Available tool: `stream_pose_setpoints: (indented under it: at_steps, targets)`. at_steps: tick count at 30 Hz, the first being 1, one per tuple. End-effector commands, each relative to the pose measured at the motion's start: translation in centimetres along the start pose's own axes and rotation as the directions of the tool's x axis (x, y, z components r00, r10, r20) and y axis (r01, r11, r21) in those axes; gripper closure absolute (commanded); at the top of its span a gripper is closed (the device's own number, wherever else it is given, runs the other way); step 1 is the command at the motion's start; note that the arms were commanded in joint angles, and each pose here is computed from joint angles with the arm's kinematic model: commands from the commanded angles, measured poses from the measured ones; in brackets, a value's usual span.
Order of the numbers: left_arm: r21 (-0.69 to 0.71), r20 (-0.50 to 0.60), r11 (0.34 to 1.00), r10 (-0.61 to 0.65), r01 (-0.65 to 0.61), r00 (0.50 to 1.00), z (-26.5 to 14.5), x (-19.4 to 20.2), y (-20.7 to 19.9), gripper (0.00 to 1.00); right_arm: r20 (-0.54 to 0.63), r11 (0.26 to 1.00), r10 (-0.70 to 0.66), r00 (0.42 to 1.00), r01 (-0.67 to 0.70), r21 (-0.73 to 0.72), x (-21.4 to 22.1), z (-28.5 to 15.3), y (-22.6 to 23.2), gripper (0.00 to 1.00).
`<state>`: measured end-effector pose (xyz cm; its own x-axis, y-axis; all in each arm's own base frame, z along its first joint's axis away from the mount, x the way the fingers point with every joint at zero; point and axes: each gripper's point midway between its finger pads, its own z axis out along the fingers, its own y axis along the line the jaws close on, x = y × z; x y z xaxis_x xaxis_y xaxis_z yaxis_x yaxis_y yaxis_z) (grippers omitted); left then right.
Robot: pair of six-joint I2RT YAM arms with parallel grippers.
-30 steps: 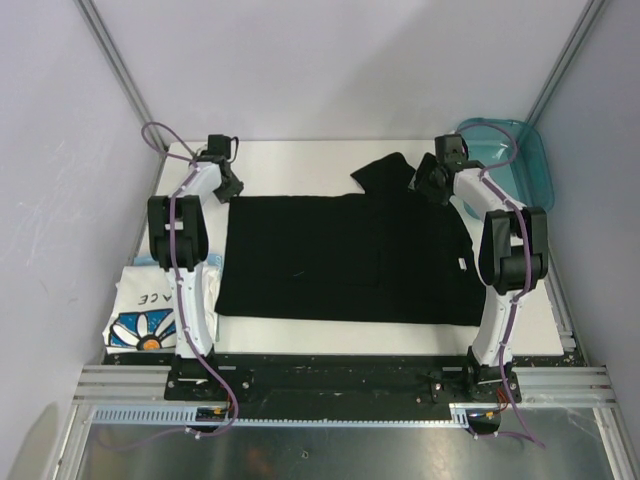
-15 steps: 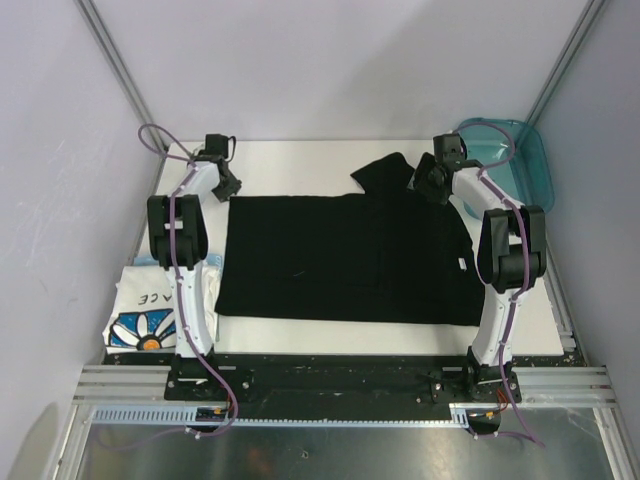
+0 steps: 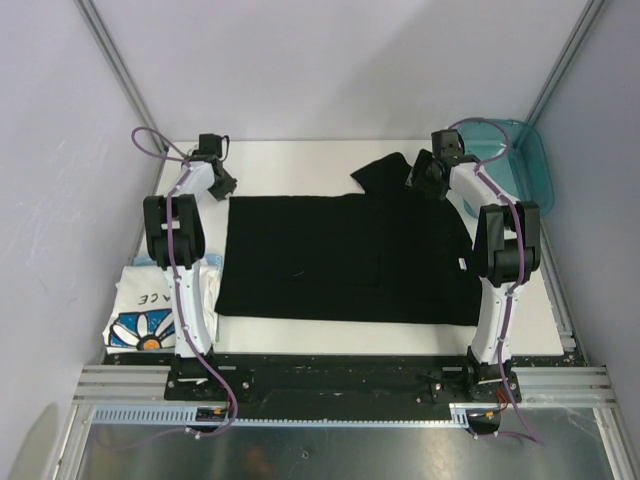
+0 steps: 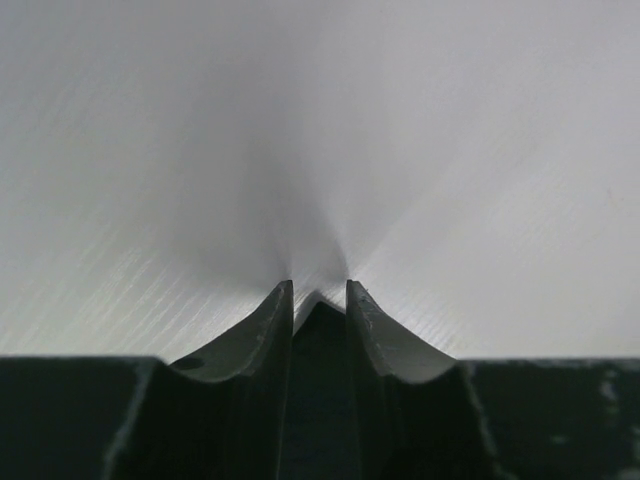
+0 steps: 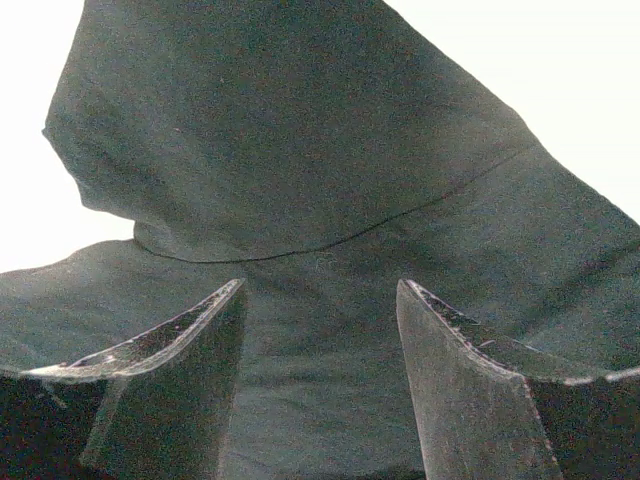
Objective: Fold and stack the t-shirts
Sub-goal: Grap the side of the flattened tshirt furthest away from the robot with both arms
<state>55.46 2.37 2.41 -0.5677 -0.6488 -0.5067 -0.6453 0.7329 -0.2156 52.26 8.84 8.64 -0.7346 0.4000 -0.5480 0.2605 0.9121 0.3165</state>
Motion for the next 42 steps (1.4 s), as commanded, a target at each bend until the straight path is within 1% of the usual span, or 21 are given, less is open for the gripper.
stream_pose_setpoints:
  at_steps: [1, 8, 31, 42]
  targets:
    - [0.044, -0.029, 0.999, 0.011, -0.01, 1.0, 0.7, 0.4, -1.1, 0.66, 0.013, 1.0, -0.018, 1.0, 0.018, -0.014, -1.1, 0.1, 0.4, 0.35]
    - [0.068, -0.044, 0.997, 0.051, -0.048, 0.998, 0.7, 0.7, -1.4, 0.68, 0.004, 1.0, -0.016, 1.0, 0.016, -0.007, -0.8, 0.4, 0.2, 0.35]
    - [0.006, -0.054, 0.995, 0.096, -0.095, 0.994, -0.3, 2.1, 0.0, 0.71, 0.005, 1.0, -0.011, 1.0, 0.011, 0.003, -1.0, 0.0, -0.6, 0.35]
    - [-0.015, -0.06, 0.993, 0.117, -0.118, 0.991, -0.5, 2.3, 0.7, 0.71, 0.002, 1.0, -0.005, 1.0, 0.005, 0.0, -0.9, 0.0, -1.0, 0.35]
